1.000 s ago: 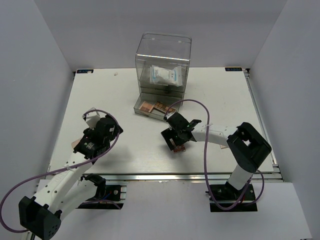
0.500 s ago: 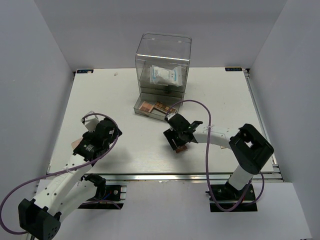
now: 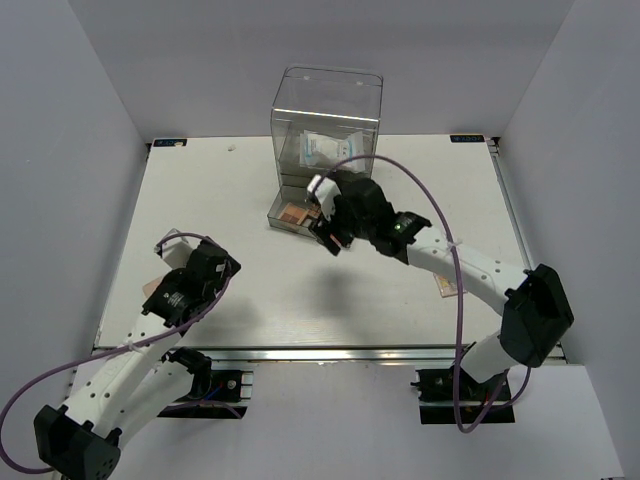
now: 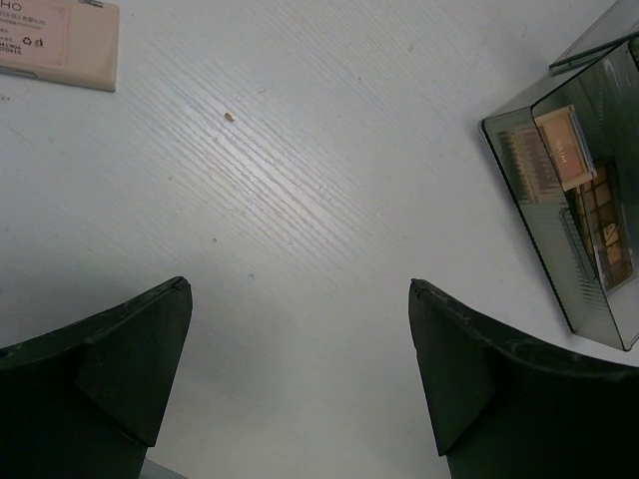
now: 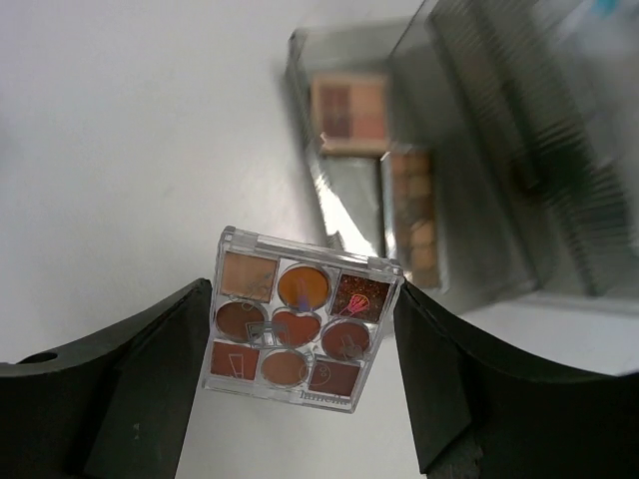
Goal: Organize the makeup
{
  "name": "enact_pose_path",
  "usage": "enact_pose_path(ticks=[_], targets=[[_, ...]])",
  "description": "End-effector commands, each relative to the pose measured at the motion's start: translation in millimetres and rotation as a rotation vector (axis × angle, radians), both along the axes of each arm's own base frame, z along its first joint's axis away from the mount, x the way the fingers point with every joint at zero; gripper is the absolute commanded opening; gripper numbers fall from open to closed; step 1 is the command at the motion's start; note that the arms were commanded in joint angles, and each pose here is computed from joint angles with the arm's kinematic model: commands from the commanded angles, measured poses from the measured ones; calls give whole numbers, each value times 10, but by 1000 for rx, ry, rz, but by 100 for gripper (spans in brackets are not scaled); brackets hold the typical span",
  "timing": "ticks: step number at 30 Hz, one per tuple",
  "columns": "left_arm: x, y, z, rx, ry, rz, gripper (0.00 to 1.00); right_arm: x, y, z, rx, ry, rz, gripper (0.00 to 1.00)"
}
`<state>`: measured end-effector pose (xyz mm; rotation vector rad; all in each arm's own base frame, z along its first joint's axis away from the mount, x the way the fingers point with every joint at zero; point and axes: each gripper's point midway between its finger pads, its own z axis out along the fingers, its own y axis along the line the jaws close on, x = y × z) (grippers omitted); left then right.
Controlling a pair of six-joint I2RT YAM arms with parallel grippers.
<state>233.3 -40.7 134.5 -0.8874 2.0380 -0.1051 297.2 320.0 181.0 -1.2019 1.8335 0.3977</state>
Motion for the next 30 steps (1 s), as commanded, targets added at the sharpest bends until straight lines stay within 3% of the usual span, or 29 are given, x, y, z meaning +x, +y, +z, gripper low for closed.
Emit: enact_pose_path(ticks=[1,7,11,14,17,25,30], targets=[[25,-28,108,-34,-6,12,98,460,158,317,66,-88,-27,7],[24,-49,82,-61,12,7,98,1258,117,231,74,-76,-166,21],[11,-31,92,-67,21,9,98,1490,131,84,49,-54,-178,42],[3,-6,78,-70,28,17,98,1507,127,-45,30,-37,-170,73],[21,7,33,-85,44,22,98,1458,104,-95,24,-21,-162,85],[100,208,-174,-165,150,79,98,1224,-9,68,61,34,-118,89],[82,426,-293,-236,185,193,98,788,-70,281,118,102,94,89]])
